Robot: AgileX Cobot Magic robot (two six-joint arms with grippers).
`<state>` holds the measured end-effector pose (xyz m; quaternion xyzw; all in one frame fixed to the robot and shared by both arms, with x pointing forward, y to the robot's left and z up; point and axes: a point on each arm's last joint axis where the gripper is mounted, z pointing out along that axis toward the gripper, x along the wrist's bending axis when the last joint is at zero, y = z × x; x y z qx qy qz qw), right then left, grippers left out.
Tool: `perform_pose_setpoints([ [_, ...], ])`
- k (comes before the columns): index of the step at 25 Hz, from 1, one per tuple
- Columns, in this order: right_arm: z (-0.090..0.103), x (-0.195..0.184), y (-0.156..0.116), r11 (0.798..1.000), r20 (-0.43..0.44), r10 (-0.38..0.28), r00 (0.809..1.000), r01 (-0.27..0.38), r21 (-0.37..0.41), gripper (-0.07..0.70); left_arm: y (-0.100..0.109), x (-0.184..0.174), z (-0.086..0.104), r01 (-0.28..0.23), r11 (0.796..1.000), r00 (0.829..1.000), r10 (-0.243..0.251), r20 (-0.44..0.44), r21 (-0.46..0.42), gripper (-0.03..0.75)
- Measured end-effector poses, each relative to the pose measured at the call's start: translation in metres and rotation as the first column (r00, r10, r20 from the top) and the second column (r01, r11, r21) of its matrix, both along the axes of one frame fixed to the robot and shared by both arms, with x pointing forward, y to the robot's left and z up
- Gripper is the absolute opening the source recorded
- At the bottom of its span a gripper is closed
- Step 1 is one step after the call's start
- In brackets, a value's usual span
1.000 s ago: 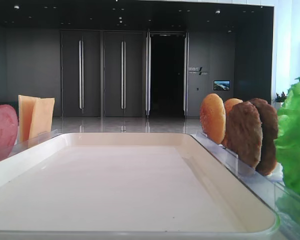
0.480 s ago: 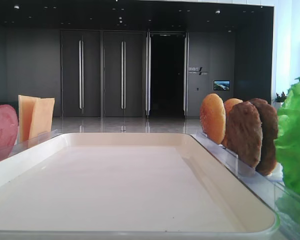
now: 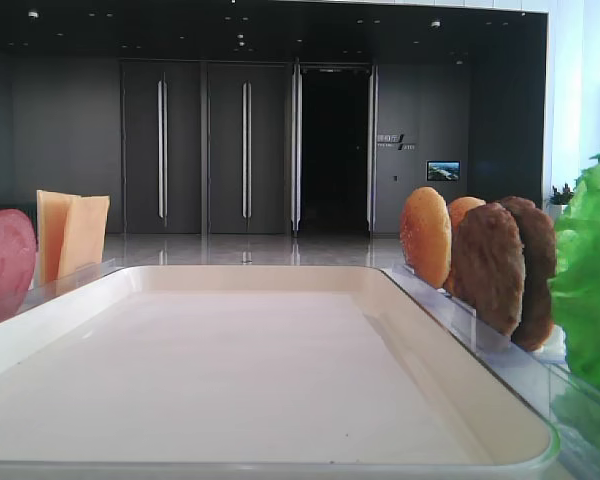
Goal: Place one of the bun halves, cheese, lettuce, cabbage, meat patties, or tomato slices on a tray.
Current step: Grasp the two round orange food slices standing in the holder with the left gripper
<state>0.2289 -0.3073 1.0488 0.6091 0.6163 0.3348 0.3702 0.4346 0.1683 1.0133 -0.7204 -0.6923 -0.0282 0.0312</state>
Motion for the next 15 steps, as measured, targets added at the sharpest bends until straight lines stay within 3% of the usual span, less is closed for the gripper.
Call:
perform_pose_setpoints([
  [15, 0.000, 0.000, 0.000, 1.000, 0.000, 0.000, 1.000, 0.000, 0.000, 0.416, -0.007, 0.010, -0.020, 0.005, 1.000, 0.999, -0.004, -0.034, 0.029, 0.433],
])
